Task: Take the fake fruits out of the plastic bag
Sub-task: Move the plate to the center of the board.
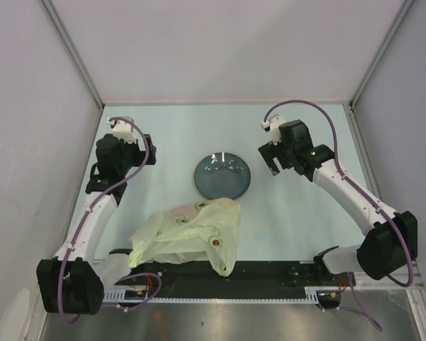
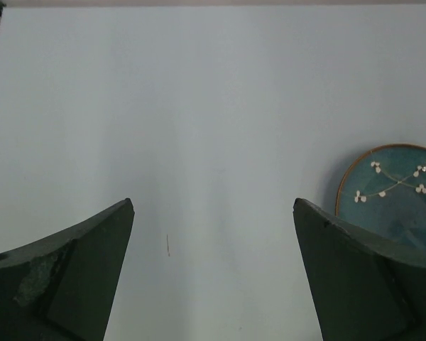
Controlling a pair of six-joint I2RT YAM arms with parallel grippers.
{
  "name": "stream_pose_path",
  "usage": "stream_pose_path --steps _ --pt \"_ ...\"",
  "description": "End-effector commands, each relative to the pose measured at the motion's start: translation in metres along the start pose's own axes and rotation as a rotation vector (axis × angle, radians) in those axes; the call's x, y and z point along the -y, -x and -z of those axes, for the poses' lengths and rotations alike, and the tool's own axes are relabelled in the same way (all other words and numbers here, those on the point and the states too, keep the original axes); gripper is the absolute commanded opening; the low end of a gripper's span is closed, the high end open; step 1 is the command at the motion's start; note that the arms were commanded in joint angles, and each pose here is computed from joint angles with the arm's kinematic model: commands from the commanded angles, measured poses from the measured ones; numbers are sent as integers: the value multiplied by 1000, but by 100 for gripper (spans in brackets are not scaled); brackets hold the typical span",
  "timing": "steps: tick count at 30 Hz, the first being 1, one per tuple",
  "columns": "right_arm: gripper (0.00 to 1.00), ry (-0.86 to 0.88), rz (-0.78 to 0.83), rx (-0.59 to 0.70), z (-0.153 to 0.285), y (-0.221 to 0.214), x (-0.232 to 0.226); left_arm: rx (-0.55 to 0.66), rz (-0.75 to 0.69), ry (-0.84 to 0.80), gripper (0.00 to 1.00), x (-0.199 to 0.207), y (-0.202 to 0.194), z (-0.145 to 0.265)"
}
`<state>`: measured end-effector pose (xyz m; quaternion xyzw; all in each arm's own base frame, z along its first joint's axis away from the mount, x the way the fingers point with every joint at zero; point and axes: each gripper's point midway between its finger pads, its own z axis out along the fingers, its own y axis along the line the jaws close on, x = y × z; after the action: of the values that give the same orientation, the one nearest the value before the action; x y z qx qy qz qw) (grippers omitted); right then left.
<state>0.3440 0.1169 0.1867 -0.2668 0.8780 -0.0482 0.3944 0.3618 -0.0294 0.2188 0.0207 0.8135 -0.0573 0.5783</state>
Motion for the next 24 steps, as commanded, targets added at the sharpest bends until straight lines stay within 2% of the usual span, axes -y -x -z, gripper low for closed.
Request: stream_pose_path --steps 1,4,8,10,11,13,15,24 --pt "100 18 -7 89 -5 34 -3 -33 27 -3 100 3 -11 9" --pt "97 166 -63 125 -9 45 -21 -40 -6 -3 100 2 -8 16" --pt "93 349 -295 103 -34 60 -42 -16 -43 -21 100 5 2 26" --pt "90 408 -478 78 -48 59 -36 -14 -67 -41 100 8 3 28" --pt "86 510 -537 36 -59 53 -50 -15 -72 -44 100 8 3 29" --pt "80 571 -633 37 -69 56 -45 -7 -93 -49 100 8 5 31" --pt "77 646 -660 22 -79 54 -53 3 -105 -44 100 8 8 34" --pt "77 701 -730 -87 -126 32 -82 -30 -156 -59 100 8 8 43"
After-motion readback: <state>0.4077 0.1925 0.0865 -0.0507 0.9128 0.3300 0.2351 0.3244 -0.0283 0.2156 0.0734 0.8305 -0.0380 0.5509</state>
